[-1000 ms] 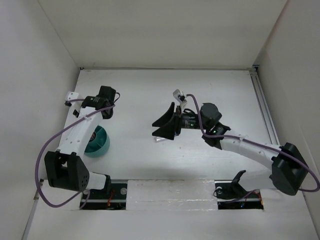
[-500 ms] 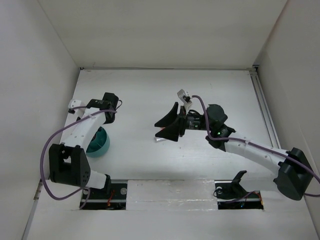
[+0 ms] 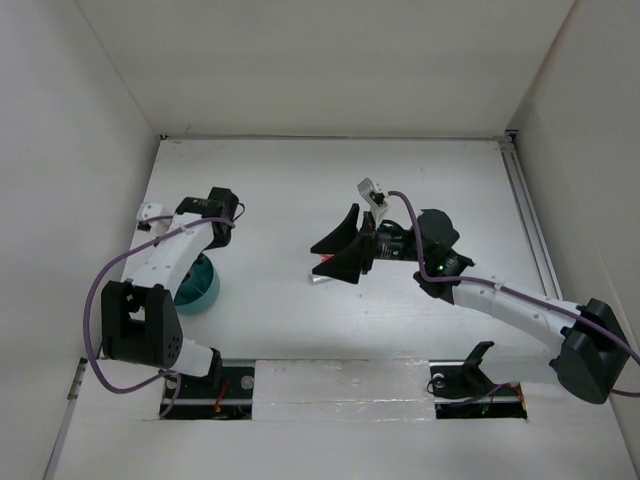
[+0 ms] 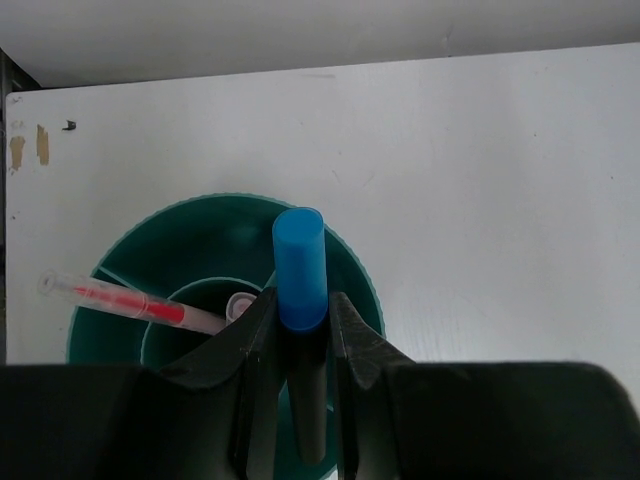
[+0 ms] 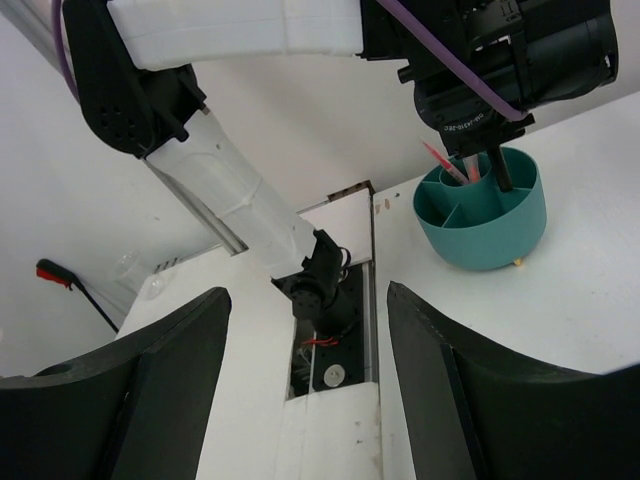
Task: Sort the stationery into containers
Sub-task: Place the pen in the storage box.
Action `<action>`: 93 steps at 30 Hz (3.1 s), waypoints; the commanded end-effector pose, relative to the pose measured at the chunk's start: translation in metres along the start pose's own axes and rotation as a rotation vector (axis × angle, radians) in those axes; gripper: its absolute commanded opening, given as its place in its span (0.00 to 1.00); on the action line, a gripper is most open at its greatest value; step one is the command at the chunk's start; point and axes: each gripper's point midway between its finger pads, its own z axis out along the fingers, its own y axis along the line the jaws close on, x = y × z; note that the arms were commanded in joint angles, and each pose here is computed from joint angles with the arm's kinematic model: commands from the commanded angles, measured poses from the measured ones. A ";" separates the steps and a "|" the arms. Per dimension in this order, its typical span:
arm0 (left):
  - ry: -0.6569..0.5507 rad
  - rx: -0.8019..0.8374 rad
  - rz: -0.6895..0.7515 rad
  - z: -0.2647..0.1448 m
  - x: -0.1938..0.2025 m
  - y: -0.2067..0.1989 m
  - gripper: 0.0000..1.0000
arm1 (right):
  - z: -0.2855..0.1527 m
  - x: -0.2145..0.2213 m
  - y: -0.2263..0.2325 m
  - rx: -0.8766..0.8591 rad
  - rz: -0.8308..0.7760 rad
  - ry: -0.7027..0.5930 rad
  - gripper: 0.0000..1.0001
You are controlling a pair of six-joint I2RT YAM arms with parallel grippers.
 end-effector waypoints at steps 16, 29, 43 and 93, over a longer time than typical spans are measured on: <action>-0.189 0.062 -0.223 -0.015 -0.073 -0.026 0.00 | 0.001 0.000 0.008 -0.043 -0.040 -0.001 0.70; -0.202 0.018 -0.183 -0.003 -0.068 -0.025 0.00 | 0.000 0.001 0.010 -0.052 -0.040 0.005 0.70; -0.167 -0.027 -0.135 0.010 -0.040 -0.017 0.00 | 0.000 -0.002 0.013 -0.056 -0.047 0.000 0.70; -0.154 0.065 -0.139 -0.017 -0.060 -0.022 0.58 | 0.000 0.002 -0.015 0.057 -0.001 -0.017 1.00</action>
